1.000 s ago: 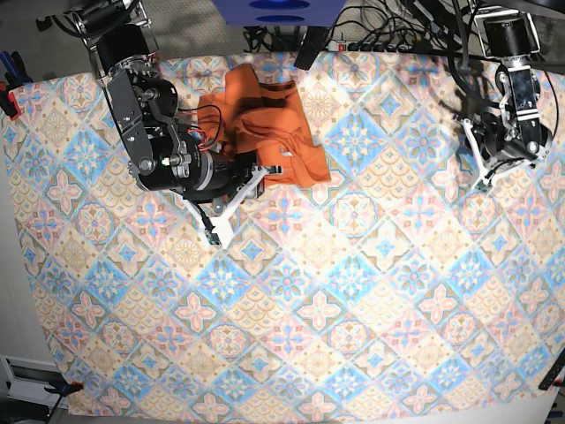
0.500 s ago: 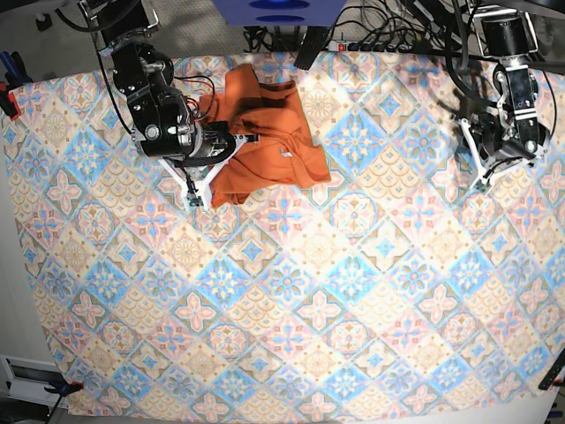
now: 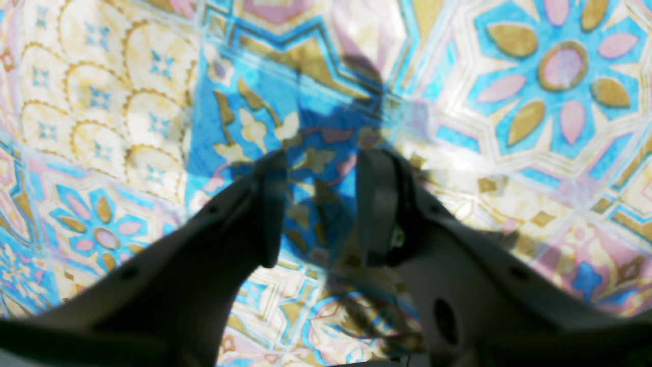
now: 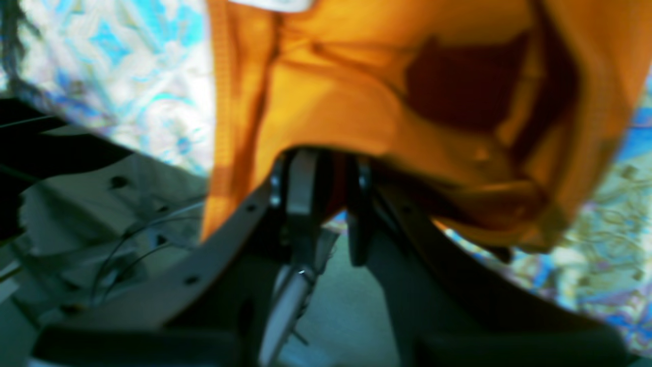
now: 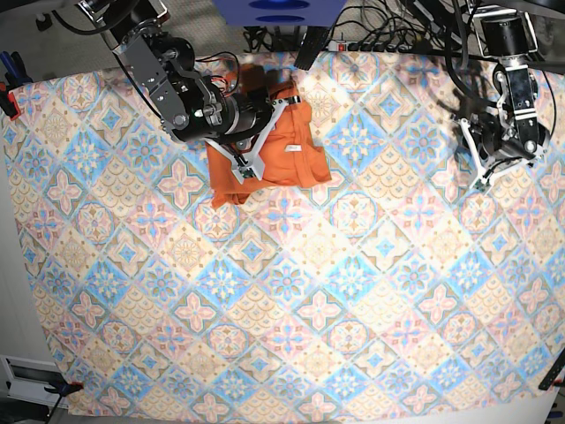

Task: Fold the T-shirt properly
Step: 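Press the folded bundle down with the right gripper and adjust it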

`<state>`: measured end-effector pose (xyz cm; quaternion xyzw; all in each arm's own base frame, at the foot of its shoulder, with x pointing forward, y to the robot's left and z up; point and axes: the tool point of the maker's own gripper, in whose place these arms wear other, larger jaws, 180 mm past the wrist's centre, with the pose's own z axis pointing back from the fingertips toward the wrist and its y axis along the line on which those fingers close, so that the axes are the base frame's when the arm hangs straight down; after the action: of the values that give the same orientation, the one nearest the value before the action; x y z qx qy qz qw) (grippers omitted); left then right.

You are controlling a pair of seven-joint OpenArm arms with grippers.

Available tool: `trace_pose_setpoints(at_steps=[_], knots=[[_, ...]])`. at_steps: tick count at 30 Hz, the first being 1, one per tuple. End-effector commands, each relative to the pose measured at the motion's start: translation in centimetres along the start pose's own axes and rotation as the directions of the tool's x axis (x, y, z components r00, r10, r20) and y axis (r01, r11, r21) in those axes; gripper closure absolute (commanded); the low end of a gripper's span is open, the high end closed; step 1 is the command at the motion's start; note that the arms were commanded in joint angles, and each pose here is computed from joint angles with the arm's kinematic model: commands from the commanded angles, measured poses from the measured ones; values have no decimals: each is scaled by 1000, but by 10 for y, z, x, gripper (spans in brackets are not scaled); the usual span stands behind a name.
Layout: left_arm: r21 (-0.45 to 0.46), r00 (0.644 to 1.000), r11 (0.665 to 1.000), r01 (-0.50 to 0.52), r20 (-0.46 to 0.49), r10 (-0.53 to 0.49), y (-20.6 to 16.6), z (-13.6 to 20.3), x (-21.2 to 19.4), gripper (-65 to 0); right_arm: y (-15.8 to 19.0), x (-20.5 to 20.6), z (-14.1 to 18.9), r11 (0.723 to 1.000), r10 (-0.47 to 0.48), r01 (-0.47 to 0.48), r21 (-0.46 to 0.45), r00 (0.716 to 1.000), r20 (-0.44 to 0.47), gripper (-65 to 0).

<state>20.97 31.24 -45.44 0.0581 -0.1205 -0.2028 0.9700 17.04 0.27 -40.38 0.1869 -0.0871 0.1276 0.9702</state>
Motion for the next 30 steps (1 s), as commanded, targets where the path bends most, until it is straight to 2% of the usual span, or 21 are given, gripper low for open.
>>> trace_pose_setpoints(at_steps=[1,4,9,15,17,21,25,28,30], knots=[[29,1000,1000,2,19,-3,11,6,7,-212,4,4,0,1000,-3,3,24,1000,3,-95],[29,1000,1000,2,18,-3,11,6,6,-212,5,-6,-11,997,-22,27,69,998,-66,-94],[28,1000,1000,2,17,-2,11,6,6,-212,5,-1,-15,997,-11,15,74,998,-66,-93],[9,999,999,38,12,-38,1,2,10,-212,5,39,26,996,-12,2,93,994,112,-92],[9,999,999,40,13,-41,0,2,11,-212,8,53,31,990,-45,26,139,990,135,-92],[7,999,999,42,11,-42,0,2,10,-212,14,62,37,983,-52,26,182,989,141,-92],[7,999,999,42,11,-42,0,2,10,-212,9,66,35,985,-58,33,167,988,145,-92],[-4,999,999,37,16,-37,-5,0,11,-212,-15,66,19,995,-77,65,82,986,146,-92],[-24,999,999,30,21,-30,-16,-3,13,-212,-36,58,1,996,-92,92,10,989,114,-92]])
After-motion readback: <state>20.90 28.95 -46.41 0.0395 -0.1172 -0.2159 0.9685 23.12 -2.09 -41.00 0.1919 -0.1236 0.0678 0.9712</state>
